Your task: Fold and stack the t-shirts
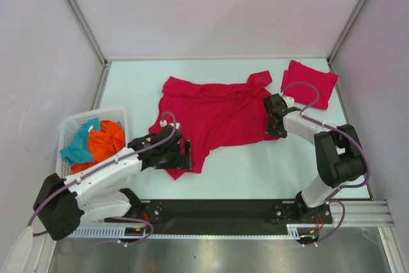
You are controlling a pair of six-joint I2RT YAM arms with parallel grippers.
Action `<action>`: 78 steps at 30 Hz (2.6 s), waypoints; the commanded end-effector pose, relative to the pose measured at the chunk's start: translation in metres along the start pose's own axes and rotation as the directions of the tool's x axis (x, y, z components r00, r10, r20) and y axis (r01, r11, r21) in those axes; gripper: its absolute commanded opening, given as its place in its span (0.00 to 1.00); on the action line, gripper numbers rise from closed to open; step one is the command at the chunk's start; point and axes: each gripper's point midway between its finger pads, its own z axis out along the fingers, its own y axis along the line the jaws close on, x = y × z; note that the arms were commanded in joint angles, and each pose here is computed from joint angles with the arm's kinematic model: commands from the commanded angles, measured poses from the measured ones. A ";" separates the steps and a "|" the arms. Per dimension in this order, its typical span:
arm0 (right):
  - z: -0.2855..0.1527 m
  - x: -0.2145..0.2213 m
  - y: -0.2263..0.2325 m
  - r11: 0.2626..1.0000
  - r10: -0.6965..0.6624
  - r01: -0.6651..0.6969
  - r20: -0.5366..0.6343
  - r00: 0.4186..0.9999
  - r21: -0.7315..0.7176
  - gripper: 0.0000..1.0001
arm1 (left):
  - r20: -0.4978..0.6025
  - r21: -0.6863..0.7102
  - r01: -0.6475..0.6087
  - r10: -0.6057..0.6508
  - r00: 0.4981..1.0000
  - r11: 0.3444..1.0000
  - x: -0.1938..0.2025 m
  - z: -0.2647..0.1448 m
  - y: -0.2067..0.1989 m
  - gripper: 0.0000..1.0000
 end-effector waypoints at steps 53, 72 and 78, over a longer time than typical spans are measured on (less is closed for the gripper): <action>-0.020 -0.009 -0.016 1.000 0.006 -0.008 0.078 0.997 0.021 0.00 | -0.071 0.093 -0.055 0.062 0.996 0.994 0.026 0.039 -0.021 0.48; -0.005 -0.003 -0.007 0.999 -0.027 0.026 0.025 0.999 0.039 0.37 | 0.051 0.094 -0.082 0.078 0.996 0.992 -0.016 -0.004 -0.036 0.31; 0.002 -0.002 0.000 0.999 -0.032 0.032 0.013 0.999 0.033 0.38 | 0.095 0.101 -0.099 0.089 0.991 0.990 -0.035 -0.021 -0.046 0.30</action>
